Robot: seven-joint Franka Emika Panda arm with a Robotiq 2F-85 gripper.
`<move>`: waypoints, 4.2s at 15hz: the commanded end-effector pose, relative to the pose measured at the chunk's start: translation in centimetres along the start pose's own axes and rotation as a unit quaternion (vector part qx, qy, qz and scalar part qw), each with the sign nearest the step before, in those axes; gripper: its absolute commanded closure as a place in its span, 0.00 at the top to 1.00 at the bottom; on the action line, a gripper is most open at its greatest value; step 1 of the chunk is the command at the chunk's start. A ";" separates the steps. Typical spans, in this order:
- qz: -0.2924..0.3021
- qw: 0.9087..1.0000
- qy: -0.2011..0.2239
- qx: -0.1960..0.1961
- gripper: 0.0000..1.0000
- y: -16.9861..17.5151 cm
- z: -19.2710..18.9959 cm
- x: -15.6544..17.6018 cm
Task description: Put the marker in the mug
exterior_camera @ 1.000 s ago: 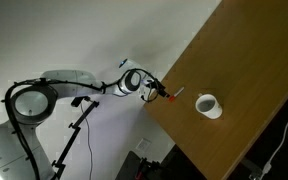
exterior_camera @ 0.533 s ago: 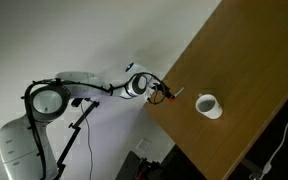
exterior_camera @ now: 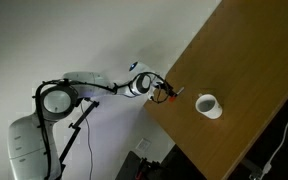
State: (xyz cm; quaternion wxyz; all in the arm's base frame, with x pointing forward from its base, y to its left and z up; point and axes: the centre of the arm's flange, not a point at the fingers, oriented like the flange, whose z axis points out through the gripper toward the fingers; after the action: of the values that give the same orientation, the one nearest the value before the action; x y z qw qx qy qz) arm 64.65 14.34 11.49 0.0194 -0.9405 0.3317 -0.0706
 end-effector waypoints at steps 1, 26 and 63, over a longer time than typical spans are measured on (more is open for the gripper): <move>0.015 1.000 -0.005 0.009 0.75 -0.5 0.6 1.5; -0.009 0.997 -0.055 0.055 0.06 0.7 -6.2 3.0; 0.384 0.817 0.250 -0.351 0.06 10.1 -21.7 6.6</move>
State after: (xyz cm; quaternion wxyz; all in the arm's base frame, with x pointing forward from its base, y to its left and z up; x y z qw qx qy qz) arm 60.75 3.51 31.35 -0.3435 -0.6633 0.6474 -0.1514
